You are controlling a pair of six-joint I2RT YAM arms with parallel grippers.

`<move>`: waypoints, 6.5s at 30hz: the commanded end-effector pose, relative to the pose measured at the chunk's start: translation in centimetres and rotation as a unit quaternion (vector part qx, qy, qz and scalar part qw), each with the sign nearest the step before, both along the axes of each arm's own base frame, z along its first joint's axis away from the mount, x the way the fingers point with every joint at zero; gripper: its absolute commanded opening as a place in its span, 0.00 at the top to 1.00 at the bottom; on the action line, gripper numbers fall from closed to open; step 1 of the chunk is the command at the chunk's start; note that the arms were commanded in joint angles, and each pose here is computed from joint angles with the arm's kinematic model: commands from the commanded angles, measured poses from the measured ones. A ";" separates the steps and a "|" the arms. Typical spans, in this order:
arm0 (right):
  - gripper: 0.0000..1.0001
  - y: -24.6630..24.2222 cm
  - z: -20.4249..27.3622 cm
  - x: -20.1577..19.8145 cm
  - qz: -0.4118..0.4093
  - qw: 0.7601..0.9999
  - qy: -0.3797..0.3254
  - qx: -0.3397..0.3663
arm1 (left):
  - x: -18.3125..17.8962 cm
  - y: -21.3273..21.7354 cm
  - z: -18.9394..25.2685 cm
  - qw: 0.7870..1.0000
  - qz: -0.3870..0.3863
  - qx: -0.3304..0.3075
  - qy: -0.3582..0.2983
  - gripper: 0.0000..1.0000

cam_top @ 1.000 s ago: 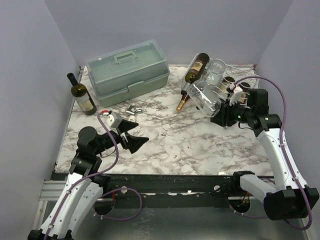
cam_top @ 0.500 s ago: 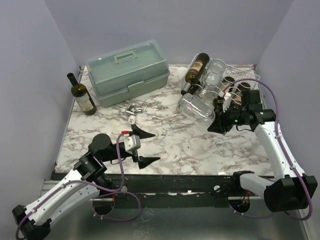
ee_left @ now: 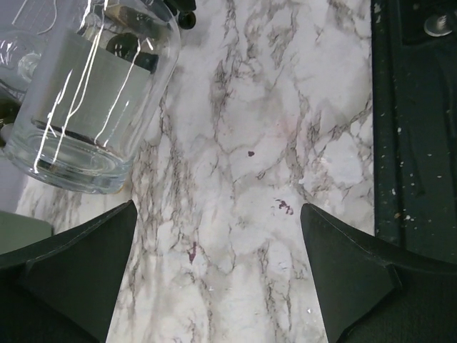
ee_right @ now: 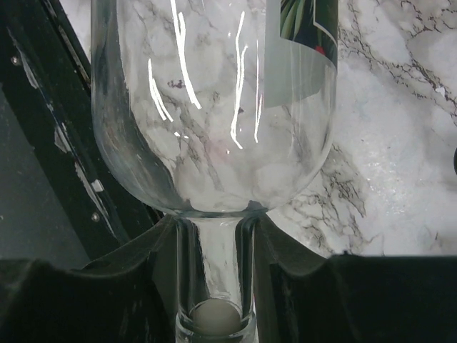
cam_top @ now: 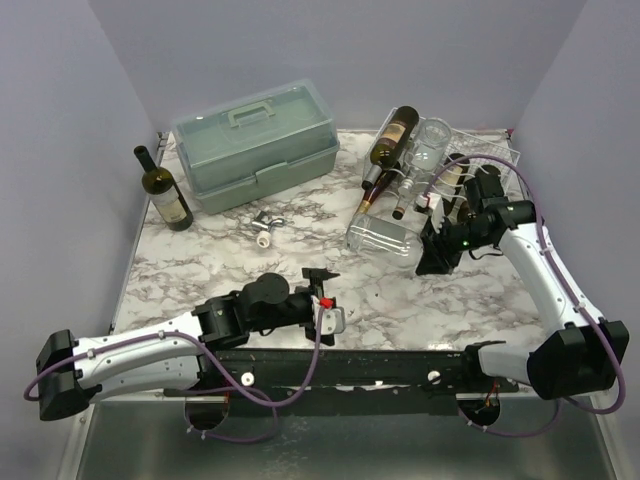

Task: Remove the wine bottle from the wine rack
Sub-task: Place the wine bottle at the center of the board, then pick up the wine bottle from the center of the board.

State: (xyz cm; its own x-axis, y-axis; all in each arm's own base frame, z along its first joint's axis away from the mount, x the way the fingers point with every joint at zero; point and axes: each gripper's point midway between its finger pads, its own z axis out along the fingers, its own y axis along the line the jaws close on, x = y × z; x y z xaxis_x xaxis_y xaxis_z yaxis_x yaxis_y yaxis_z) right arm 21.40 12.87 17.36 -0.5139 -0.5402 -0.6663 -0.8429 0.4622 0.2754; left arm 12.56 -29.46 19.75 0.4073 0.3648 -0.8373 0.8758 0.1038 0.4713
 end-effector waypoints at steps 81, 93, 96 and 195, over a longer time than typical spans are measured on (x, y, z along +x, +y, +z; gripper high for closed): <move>0.45 6.1 2.3 4.5 0.390 0.633 -0.257 -0.618 | 0.5 12.8 3.8 0.835 0.285 -0.357 0.306 0.01; 0.31 8.2 4.0 4.2 0.369 0.660 -0.287 -0.588 | 0.3 13.1 4.0 0.830 0.280 -0.370 0.309 0.01; 0.24 8.9 4.1 3.4 0.368 0.673 -0.293 -0.571 | 0.3 13.2 4.0 0.830 0.279 -0.371 0.309 0.01; 0.00 -3.8 3.6 7.5 -0.309 0.926 -0.202 0.083 | 13.4 -9.5 1.8 0.856 0.440 0.077 0.260 0.20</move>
State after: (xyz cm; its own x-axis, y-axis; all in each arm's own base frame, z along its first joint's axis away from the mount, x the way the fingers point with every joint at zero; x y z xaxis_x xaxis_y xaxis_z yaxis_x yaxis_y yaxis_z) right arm 28.63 9.64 20.81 -0.4085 -0.0864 -0.9087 -0.4911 0.8600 0.1390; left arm 25.62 -38.97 21.08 -0.4872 0.4677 -0.7375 0.5904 0.7987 0.1165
